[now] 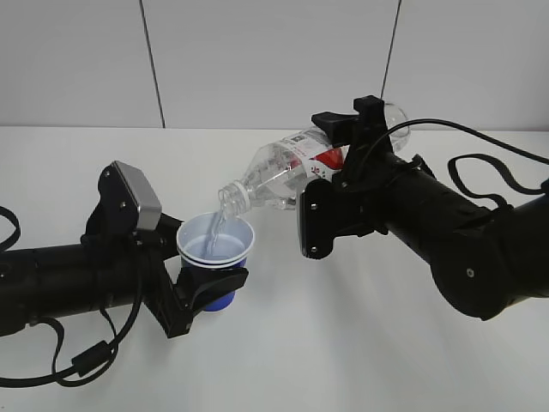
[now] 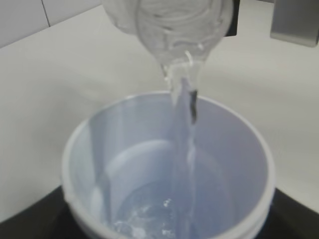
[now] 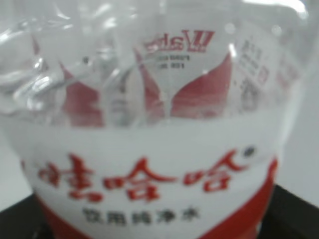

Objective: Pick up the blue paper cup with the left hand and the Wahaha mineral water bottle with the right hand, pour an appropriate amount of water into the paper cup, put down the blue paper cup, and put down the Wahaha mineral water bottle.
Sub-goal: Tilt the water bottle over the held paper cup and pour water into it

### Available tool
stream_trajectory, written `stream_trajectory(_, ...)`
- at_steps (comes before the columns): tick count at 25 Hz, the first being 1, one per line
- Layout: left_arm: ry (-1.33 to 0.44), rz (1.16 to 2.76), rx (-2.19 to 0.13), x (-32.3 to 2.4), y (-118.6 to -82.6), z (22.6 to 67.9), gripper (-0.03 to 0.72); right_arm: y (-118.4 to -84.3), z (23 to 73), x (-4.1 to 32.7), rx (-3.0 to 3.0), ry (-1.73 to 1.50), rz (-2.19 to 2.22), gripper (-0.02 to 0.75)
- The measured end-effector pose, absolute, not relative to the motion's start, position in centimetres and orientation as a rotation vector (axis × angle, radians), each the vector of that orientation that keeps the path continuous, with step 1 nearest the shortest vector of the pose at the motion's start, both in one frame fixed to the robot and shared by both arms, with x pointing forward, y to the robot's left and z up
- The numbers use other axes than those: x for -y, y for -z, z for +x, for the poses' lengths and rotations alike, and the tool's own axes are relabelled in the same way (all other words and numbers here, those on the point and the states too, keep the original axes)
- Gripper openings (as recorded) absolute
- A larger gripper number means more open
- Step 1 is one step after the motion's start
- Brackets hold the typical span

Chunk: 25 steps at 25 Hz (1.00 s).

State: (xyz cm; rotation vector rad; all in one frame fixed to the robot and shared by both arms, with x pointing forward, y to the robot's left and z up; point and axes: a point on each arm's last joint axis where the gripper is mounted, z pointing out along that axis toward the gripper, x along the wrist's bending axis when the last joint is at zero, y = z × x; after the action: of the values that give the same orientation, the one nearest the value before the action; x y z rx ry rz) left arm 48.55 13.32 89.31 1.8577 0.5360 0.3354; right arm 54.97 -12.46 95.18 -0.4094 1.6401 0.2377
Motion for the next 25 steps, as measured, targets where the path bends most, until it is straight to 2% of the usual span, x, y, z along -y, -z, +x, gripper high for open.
stream_trajectory(25, -0.332, 1.864, -0.528, -13.3, -89.28, 48.49, 0.539, -95.24, 54.94, 12.4, -1.628, -0.224, -0.437, 0.496)
